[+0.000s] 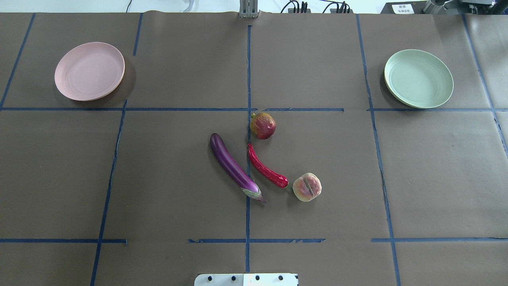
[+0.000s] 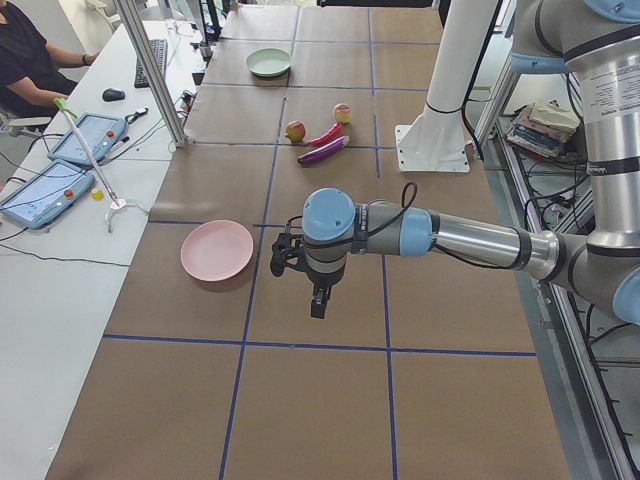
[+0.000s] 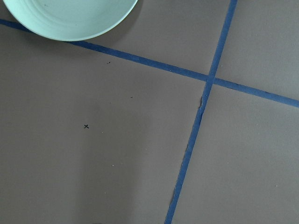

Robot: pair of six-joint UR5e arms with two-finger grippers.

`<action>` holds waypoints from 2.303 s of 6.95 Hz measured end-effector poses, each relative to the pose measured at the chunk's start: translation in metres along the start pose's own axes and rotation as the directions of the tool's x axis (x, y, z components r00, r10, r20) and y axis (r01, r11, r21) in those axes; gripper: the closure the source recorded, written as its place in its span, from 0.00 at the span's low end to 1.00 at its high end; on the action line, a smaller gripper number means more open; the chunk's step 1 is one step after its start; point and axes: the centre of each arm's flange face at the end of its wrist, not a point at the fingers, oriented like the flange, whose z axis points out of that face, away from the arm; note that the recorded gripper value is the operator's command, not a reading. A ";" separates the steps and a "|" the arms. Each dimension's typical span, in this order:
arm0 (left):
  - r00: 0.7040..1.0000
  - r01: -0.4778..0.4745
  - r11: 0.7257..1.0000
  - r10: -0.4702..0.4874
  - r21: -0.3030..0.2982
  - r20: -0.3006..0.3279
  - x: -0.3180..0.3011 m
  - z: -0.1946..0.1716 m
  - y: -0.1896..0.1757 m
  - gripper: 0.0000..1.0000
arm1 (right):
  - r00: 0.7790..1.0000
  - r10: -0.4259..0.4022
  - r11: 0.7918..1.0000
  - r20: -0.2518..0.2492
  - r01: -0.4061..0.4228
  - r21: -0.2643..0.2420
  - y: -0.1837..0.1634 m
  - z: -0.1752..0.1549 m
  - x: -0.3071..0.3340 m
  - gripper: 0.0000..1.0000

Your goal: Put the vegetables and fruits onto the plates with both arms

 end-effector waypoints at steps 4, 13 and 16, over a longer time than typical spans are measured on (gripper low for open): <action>1.000 0.002 1.000 -0.002 -0.002 0.000 -0.001 0.001 0.002 0.00 | 1.000 -0.012 1.000 0.023 0.012 -0.002 -0.010 0.011 -0.025 0.00; 0.999 -0.040 0.999 0.040 0.001 -0.003 0.021 -0.003 -0.002 0.00 | 0.856 0.453 0.888 0.247 -0.458 -0.040 -0.037 0.117 -0.518 0.02; 0.999 -0.034 0.999 0.034 -0.015 -0.005 0.018 0.003 -0.002 0.00 | 0.873 0.488 0.869 0.007 -0.487 0.092 -0.045 0.126 -0.657 0.05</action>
